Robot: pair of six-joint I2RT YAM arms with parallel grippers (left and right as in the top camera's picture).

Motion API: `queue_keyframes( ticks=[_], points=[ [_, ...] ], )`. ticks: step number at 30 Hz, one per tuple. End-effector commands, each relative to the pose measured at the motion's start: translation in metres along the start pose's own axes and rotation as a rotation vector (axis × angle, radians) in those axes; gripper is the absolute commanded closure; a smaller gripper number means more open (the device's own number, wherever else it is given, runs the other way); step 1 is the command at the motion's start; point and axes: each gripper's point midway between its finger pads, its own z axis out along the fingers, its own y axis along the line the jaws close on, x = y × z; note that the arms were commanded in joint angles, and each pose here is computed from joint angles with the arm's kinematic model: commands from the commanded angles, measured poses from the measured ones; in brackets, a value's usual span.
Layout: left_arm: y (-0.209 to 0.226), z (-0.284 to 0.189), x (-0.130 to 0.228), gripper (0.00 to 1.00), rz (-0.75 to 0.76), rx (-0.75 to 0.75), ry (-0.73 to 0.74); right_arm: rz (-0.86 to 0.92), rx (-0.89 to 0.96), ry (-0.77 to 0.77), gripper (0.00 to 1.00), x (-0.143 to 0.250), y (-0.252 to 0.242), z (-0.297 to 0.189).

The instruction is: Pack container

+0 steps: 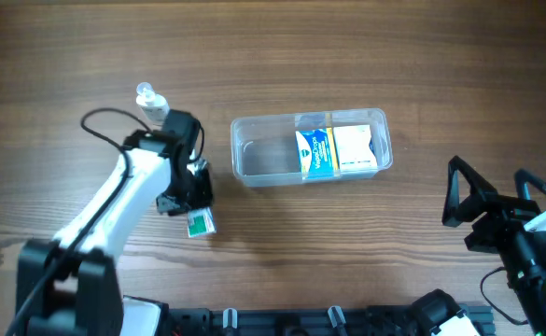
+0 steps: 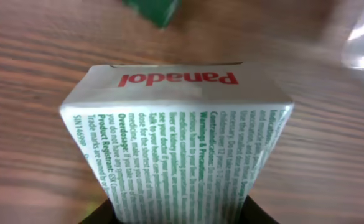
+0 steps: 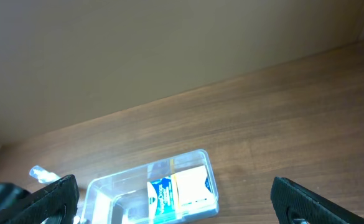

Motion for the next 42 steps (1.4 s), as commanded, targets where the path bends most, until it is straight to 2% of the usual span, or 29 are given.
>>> queue_keyframes(
  ticks=[1, 6, 10, 12, 15, 17, 20, 22, 24, 28, 34, 38, 42],
  points=[
    [-0.028, -0.059, -0.024, 0.55, 0.168, 0.077, -0.195, -0.013, 0.018, -0.01, 0.0, -0.002, -0.003, 0.0],
    [-0.079, -0.124, -0.044, 0.52, 0.482, 0.135, -0.454, -0.012, 0.018, -0.01, 0.0, -0.002, -0.003, 0.0],
    [-0.12, -0.148, -0.055, 0.51, 0.682, 0.167, -0.616, -0.012, 0.018, -0.01, 0.0, -0.002, -0.003, 0.0],
    [-0.134, -0.15, -0.059, 0.51, 0.739, 0.17, -0.658, -0.013, 0.018, -0.01, 0.0, -0.002, -0.003, 0.0],
    [-0.14, -0.149, -0.066, 0.55, 0.74, 0.143, -0.69, -0.013, 0.018, -0.01, 0.0, -0.002, -0.003, 0.0],
    [-0.136, -0.148, -0.067, 0.56, 0.699, 0.138, -0.681, -0.013, 0.018, -0.01, 0.0, -0.002, -0.003, 0.0],
    [-0.116, -0.147, -0.073, 0.48, 0.522, 0.083, -0.673, -0.013, 0.018, -0.01, 0.0, -0.002, -0.003, 0.0],
    [-0.094, -0.144, -0.077, 0.33, 0.347, 0.04, -0.658, -0.013, 0.018, -0.01, 0.0, -0.002, -0.003, 0.0],
    [-0.083, -0.139, -0.078, 0.3, 0.246, 0.042, -0.626, -0.012, 0.018, -0.01, 0.0, -0.002, -0.003, 0.0],
    [-0.065, -0.123, -0.086, 0.36, 0.073, 0.035, -0.568, -0.013, 0.018, -0.01, 0.0, -0.002, -0.003, 0.0],
    [-0.047, -0.084, -0.107, 0.36, -0.115, -0.007, -0.477, -0.012, 0.018, -0.01, 0.0, -0.002, -0.003, 0.0],
    [-0.041, -0.049, -0.121, 0.4, -0.208, -0.03, -0.416, -0.013, 0.018, -0.01, 0.0, -0.002, -0.003, 0.0],
    [-0.052, -0.029, -0.139, 0.4, -0.211, 0.008, -0.417, -0.013, 0.018, -0.01, 0.0, -0.002, -0.003, 0.0]
  ],
)
